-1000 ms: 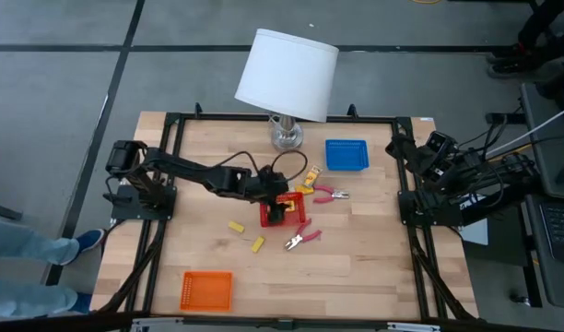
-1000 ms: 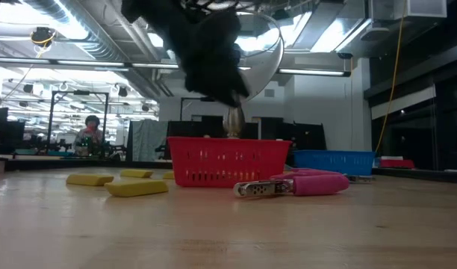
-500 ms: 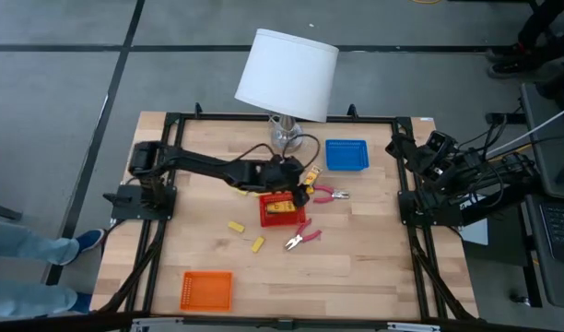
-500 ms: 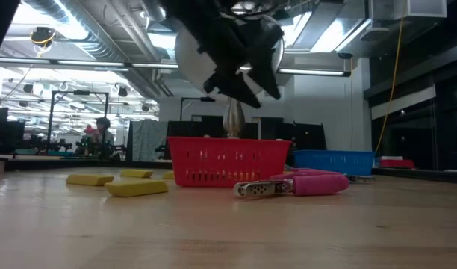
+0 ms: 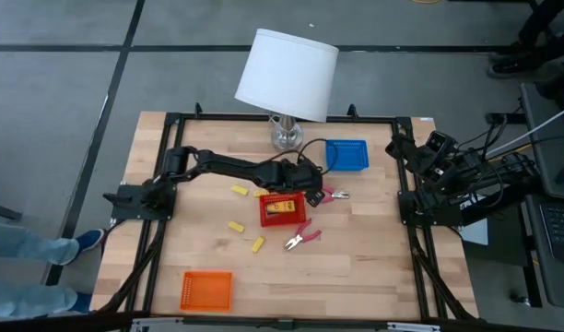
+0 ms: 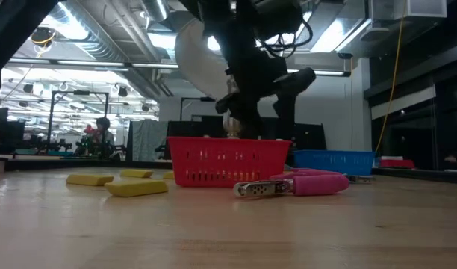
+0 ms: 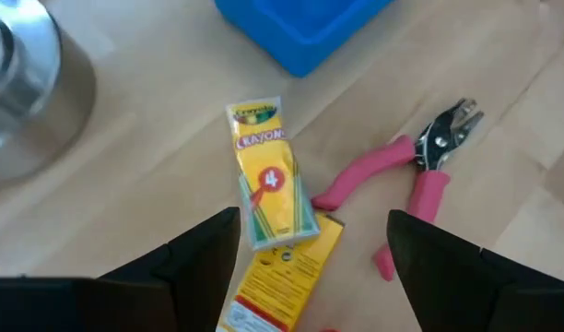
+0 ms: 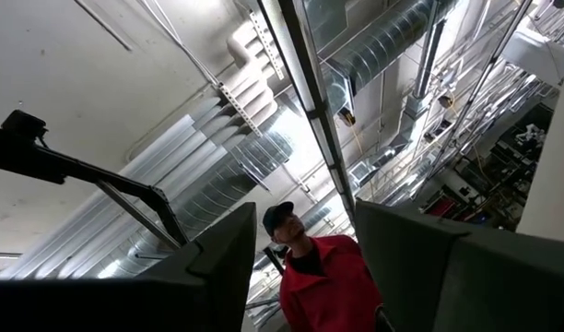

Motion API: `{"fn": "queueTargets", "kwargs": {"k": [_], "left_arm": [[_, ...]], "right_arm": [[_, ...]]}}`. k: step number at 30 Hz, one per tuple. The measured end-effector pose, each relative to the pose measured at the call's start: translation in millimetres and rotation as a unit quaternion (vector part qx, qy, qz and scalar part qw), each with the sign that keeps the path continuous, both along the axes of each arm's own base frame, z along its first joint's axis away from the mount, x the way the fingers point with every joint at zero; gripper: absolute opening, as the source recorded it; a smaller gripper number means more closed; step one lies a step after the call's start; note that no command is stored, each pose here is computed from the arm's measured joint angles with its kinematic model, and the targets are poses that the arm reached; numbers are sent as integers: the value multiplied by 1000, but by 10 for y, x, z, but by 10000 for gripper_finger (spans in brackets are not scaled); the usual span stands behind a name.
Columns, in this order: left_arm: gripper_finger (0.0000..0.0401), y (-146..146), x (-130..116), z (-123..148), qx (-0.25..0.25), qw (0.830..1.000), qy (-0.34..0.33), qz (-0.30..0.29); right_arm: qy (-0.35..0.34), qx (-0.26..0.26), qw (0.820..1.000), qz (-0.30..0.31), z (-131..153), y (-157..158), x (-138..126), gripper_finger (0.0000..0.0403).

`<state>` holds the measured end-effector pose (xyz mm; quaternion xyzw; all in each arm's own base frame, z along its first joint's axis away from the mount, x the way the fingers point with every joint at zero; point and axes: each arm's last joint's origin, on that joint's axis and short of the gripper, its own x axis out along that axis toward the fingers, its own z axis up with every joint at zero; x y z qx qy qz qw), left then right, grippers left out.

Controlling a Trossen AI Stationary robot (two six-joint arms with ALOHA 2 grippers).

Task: Pick & Place School Supplies
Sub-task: Put the yellow crayon box into the red bin

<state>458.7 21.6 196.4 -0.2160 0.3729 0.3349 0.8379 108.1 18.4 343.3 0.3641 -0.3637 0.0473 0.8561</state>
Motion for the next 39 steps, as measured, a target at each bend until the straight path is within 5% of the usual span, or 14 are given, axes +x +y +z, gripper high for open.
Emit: {"fn": "queueTargets", "kwargs": {"k": [9,24,33,39], "left_arm": [[272,231,-20,-60,-61,996,-10,60],[267,490,-102,-18,-170,985,0,33],[244,71,-474,830,-92,993,-5,-68],[240,-411,-1045,1227,-14,998,32,-59]], "right_arm": [[-4,2,1000,14,1,5,0,190],[12,-2,1000,22,-22,15,24,190],[111,-9,992,56,-218,100,302,190],[163,-145,974,62,-312,201,534,190]]}}
